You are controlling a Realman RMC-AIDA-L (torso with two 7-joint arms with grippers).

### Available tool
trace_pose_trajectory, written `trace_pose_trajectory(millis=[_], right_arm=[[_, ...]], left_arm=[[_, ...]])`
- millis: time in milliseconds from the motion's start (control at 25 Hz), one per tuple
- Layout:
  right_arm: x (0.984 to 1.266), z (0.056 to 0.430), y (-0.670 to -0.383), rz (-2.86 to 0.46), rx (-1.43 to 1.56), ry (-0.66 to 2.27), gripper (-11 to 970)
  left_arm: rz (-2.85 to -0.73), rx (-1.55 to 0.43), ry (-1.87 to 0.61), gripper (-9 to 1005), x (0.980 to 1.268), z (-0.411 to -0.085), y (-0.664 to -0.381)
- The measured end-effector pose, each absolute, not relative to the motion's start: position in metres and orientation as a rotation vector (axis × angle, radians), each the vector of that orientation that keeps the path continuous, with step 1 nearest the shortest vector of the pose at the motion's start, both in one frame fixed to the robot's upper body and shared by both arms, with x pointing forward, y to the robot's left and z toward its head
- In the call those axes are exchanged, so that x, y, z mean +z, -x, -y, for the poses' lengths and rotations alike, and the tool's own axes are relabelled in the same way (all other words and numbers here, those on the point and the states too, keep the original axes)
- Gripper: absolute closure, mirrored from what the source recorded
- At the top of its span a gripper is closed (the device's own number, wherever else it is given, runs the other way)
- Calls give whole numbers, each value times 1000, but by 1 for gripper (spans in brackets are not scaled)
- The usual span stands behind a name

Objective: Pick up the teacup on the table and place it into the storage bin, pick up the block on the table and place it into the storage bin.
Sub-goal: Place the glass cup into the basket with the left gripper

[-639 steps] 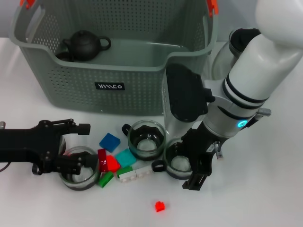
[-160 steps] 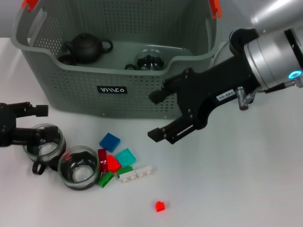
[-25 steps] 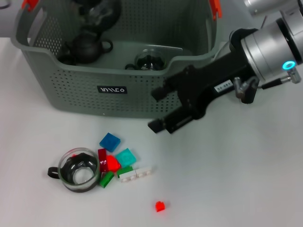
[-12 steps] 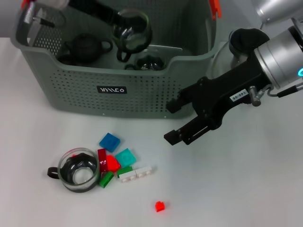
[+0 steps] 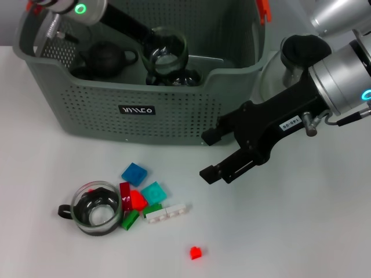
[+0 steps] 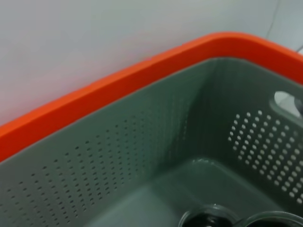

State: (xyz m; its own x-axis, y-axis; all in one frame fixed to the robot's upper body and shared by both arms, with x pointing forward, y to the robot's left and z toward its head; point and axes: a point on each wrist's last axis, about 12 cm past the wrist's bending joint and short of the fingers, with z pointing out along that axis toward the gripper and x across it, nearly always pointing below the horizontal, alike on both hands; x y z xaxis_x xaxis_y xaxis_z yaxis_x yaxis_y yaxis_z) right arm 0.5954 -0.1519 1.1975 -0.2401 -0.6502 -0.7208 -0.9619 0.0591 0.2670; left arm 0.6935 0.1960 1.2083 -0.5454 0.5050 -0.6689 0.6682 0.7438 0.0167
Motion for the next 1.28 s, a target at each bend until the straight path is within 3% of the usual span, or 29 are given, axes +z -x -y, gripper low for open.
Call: trace_pose_trajectory(millis=[400, 1280], right_arm=[[1196, 152, -595, -1938, 1026, 1604, 60], [1196, 152, -598, -1938, 1011, 1582, 59]], left_arm=[[-2279, -205, -962, 930, 1201, -177, -693], [-2294, -149, -1024, 917, 1195, -171, -689]])
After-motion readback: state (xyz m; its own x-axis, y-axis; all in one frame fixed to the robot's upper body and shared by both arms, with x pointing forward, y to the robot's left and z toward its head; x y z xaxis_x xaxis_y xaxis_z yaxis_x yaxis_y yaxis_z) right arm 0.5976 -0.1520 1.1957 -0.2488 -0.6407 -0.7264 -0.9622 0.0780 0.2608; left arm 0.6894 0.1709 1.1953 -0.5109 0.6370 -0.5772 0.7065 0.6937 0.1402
